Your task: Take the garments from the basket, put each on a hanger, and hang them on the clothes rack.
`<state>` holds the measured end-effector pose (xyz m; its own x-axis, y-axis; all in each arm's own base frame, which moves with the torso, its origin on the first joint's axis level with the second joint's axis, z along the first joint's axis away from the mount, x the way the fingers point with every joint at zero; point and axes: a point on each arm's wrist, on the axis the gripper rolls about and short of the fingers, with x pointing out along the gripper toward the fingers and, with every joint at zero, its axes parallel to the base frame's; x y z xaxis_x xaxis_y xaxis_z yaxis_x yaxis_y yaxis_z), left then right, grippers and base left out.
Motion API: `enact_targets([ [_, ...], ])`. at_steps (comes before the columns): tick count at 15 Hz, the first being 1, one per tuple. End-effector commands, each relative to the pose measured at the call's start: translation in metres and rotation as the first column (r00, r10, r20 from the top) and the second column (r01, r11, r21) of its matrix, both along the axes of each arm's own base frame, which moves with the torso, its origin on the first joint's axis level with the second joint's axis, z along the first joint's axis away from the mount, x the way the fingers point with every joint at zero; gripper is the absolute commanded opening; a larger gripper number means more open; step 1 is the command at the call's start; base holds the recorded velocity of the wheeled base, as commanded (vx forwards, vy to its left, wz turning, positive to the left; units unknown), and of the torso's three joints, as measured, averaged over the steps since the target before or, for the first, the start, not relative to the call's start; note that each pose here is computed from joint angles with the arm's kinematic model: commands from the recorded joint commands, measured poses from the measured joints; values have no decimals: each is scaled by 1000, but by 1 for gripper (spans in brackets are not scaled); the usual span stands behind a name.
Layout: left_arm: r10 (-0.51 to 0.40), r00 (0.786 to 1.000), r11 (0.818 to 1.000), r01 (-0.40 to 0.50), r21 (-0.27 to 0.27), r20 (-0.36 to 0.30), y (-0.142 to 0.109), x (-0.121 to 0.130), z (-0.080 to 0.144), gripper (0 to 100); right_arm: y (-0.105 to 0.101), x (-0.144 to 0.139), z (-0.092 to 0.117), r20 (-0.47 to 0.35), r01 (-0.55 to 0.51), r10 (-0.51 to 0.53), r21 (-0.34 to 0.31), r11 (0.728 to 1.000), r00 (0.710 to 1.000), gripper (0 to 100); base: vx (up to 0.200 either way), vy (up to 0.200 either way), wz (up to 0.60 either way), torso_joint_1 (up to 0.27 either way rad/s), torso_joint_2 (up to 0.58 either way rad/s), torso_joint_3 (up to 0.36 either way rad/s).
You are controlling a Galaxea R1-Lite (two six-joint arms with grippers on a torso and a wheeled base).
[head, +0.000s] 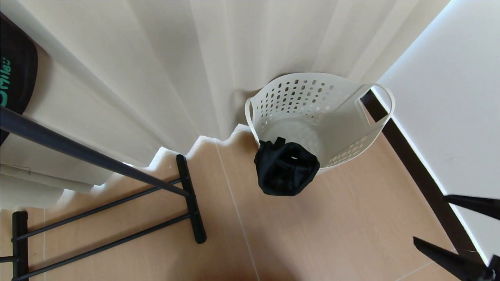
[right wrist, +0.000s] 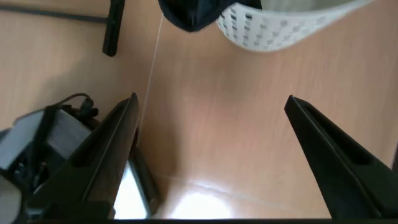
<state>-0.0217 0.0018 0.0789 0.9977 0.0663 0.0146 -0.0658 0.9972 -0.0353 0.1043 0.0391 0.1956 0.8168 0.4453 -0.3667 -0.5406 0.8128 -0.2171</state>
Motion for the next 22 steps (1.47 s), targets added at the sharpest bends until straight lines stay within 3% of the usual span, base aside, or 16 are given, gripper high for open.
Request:
enact_targets([
  [1,0,1000,1000,0,1,1,0,0,0,100,39,65,14,-31,-141,138,-133,981,990,100,0,0,0,0,0,0],
  [5,1,1000,1000,-1,-3,1,0,0,0,100,79,122,2,-60,-270,264,-295,917,963,100,0,0,0,0,0,0],
  [7,1,1000,1000,-1,-3,2,0,0,0,100,96,156,1,-40,-283,288,-349,893,957,100,0,0,0,0,0,0],
  [9,1,1000,1000,-1,-3,1,0,0,0,100,109,192,-6,-17,-290,314,-437,851,949,100,0,0,0,0,0,0],
  [10,1,1000,1000,-1,-3,2,0,0,0,100,115,209,-11,-7,-252,283,-479,841,959,100,0,0,0,0,0,0],
  [16,1,1000,1000,-1,-3,1,0,0,0,100,132,269,-39,60,-92,146,-531,843,987,100,0,0,0,0,0,0],
  [22,1,1000,1000,-1,-3,1,0,0,0,100,136,295,-31,123,-40,116,-498,866,986,100,0,0,0,0,0,0],
])
